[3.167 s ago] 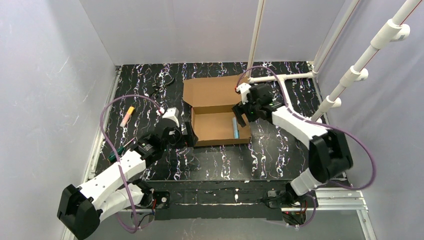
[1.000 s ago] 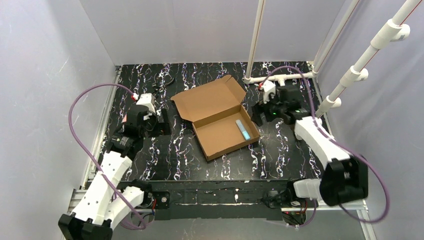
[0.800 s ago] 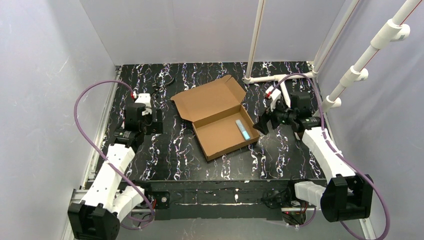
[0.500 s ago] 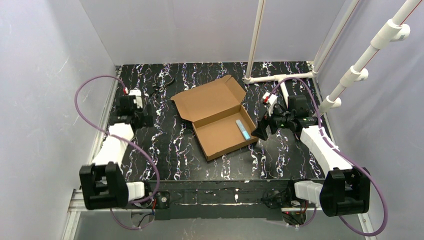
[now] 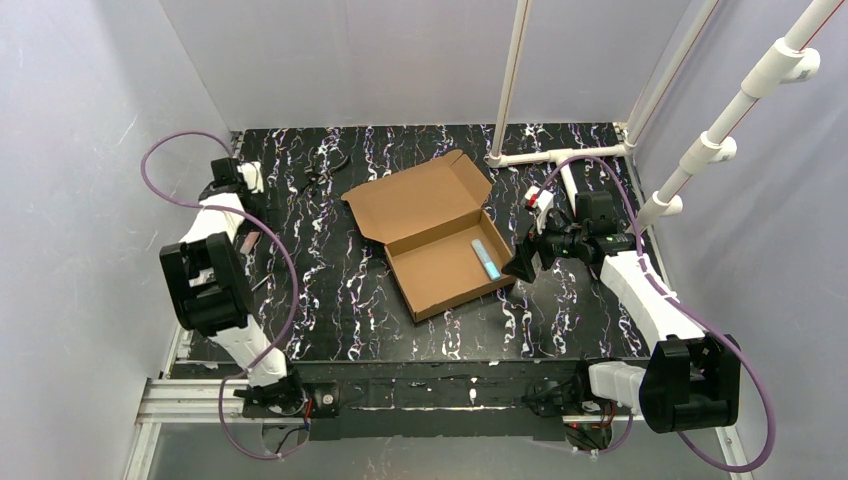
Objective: Fold the paper box
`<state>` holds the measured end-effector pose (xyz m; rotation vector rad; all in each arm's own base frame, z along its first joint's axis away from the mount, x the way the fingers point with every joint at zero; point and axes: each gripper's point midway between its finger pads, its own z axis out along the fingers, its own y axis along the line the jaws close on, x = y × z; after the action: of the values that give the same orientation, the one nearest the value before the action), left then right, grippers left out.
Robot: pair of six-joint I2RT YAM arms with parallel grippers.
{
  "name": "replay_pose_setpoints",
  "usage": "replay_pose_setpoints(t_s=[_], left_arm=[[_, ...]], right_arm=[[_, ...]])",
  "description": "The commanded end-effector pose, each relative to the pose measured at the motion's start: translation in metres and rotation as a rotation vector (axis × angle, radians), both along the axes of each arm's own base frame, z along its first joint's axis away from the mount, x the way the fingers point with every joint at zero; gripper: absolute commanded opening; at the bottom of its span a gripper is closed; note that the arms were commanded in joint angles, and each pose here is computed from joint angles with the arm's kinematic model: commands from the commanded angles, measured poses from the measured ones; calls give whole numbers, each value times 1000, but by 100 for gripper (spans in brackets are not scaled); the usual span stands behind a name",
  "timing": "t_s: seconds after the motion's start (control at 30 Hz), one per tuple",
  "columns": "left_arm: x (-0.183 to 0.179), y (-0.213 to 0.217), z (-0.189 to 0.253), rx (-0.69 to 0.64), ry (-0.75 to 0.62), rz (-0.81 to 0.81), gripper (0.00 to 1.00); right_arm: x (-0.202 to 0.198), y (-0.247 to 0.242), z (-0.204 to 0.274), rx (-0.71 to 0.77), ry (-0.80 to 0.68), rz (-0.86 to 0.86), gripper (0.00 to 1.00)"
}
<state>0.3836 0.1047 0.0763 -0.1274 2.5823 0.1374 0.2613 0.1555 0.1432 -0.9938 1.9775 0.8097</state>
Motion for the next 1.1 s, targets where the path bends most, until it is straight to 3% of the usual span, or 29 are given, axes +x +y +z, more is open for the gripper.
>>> replay_pose_setpoints(t_s=[0.0,0.33,0.87,1.07], left_arm=[[-2,9,0,-104,55,0,71],[9,25,-28,-151,148,25,51],[9,35,-44,-151,196,90,50],[0,35,-49,-148,223,120,20]], right_arm=[[3,2,10,12,-37,20,98],[5,1,4,7,-14,19,98],[5,0,3,19,-1,19,98],[5,0,5,23,-5,20,98]])
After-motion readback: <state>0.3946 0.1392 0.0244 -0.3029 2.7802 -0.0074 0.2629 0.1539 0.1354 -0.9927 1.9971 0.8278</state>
